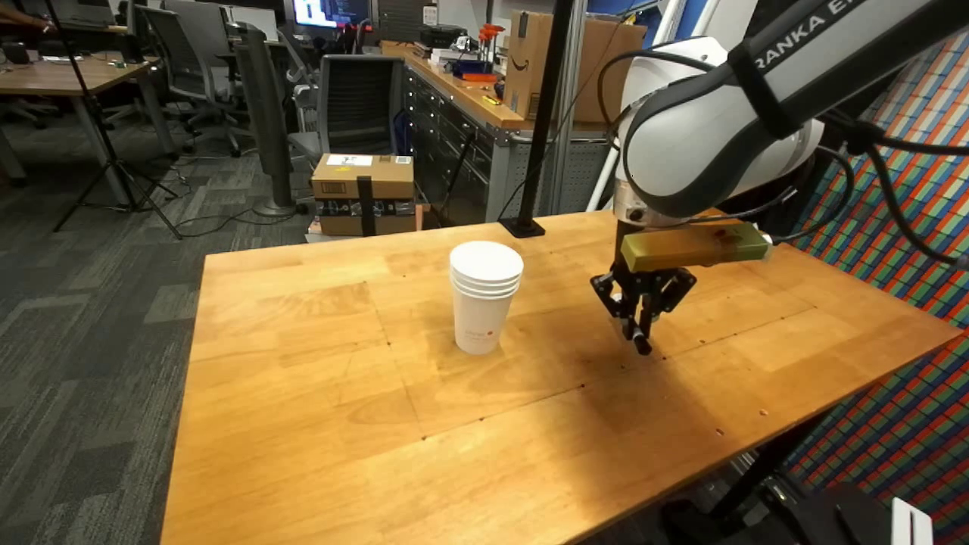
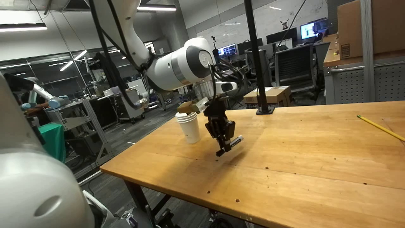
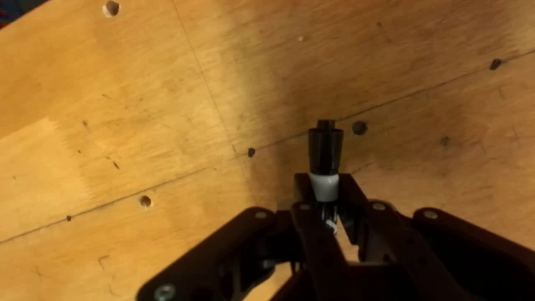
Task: Put the cup in the other cups, then pick up the marker and put it in the cup
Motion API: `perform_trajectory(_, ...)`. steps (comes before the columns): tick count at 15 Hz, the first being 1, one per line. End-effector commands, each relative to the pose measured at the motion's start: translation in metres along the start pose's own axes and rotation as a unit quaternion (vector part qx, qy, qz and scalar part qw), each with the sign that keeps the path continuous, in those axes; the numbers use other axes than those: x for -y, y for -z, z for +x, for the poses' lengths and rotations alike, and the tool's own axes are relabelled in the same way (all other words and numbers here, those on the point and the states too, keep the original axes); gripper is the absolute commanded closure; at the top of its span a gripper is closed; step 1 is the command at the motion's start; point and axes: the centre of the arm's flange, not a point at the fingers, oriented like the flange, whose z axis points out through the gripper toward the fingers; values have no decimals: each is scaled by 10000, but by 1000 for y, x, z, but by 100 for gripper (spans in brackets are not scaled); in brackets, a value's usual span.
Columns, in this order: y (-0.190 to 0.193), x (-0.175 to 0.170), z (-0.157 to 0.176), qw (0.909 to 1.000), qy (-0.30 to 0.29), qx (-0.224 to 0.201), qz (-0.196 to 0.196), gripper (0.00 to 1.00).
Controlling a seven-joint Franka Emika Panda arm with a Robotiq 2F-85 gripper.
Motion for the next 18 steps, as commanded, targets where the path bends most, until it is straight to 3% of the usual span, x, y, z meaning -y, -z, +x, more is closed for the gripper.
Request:
perform_trajectory(1,36,13,5,9993,298,-217,11,90)
perform_trajectory(11,124,83,-13,9863,1000,-1306,-145,90)
perform_trajectory(18,176,142,-42,9736,765,-2147,104,90)
